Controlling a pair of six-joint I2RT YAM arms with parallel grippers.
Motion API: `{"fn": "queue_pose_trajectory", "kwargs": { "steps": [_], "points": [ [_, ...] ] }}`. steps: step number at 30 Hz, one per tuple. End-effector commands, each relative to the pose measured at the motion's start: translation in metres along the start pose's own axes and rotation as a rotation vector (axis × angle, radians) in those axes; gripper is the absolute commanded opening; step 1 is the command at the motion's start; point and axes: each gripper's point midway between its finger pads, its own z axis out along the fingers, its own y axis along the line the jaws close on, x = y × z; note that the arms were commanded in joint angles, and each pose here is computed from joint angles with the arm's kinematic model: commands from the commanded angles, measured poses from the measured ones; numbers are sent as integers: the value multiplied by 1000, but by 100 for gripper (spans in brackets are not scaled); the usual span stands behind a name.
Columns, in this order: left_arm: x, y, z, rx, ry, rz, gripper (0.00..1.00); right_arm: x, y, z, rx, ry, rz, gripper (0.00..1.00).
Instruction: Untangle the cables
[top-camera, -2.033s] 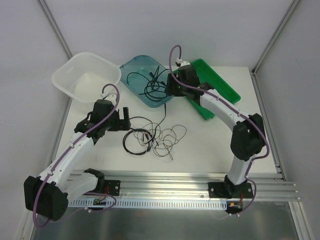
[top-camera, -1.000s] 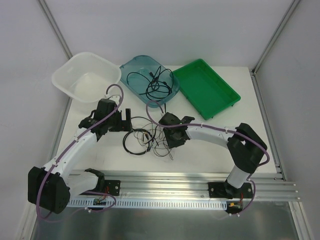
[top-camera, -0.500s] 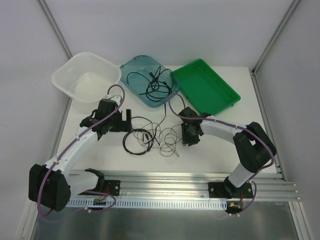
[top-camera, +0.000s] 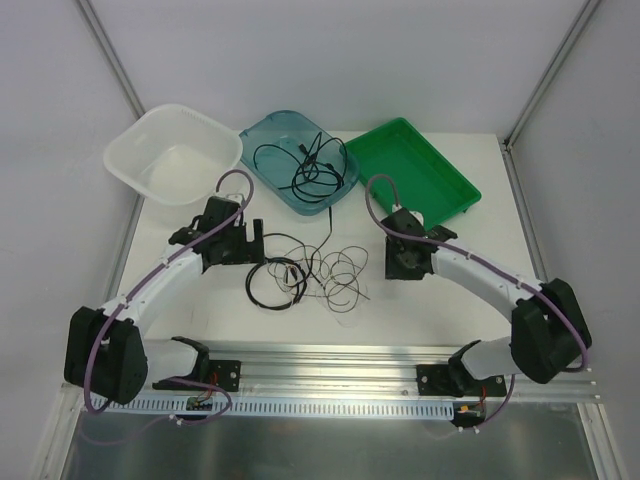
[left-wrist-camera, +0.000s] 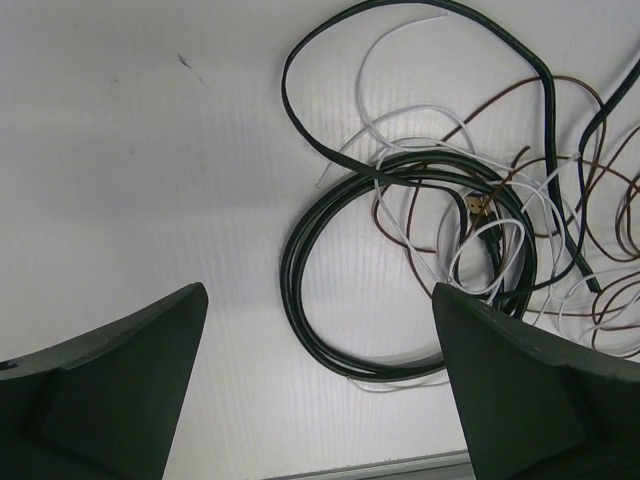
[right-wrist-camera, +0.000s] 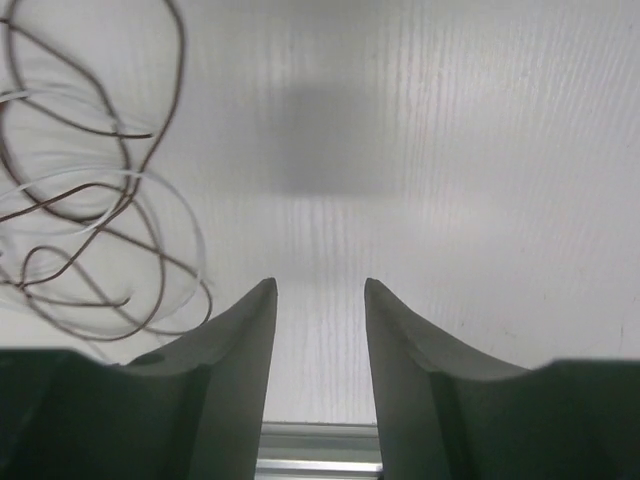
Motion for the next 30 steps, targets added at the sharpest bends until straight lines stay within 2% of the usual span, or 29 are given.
{"fn": "queue_pose_trajectory", "kwargs": {
  "steps": [1,4,5,8,11,15,25,28,30],
  "points": [
    [-18,1,4,-52,-18,-128,96,-15,11,-31,-73,-123,-54,44],
    [-20,-3,18,-71,14,-212,95,-22,25,-55,-154,-201,-102,58],
    [-16,-2,27,-91,45,-226,95,-23,28,-63,-187,-224,-105,67],
    [-19,1,46,-142,68,-272,93,-15,36,-74,-243,-229,-145,77],
    [-24,8,59,-211,59,-297,89,-11,39,-88,-288,-266,-168,85],
    [-27,17,73,-281,53,-322,79,-5,40,-106,-358,-328,-182,88],
    [-7,6,99,-314,119,-305,36,6,28,-110,-378,-365,-189,91],
    [3,4,101,-312,146,-293,12,6,28,-113,-391,-374,-182,91],
    [0,1,91,-306,116,-273,0,6,27,-115,-395,-380,-178,91]
  ]
}}
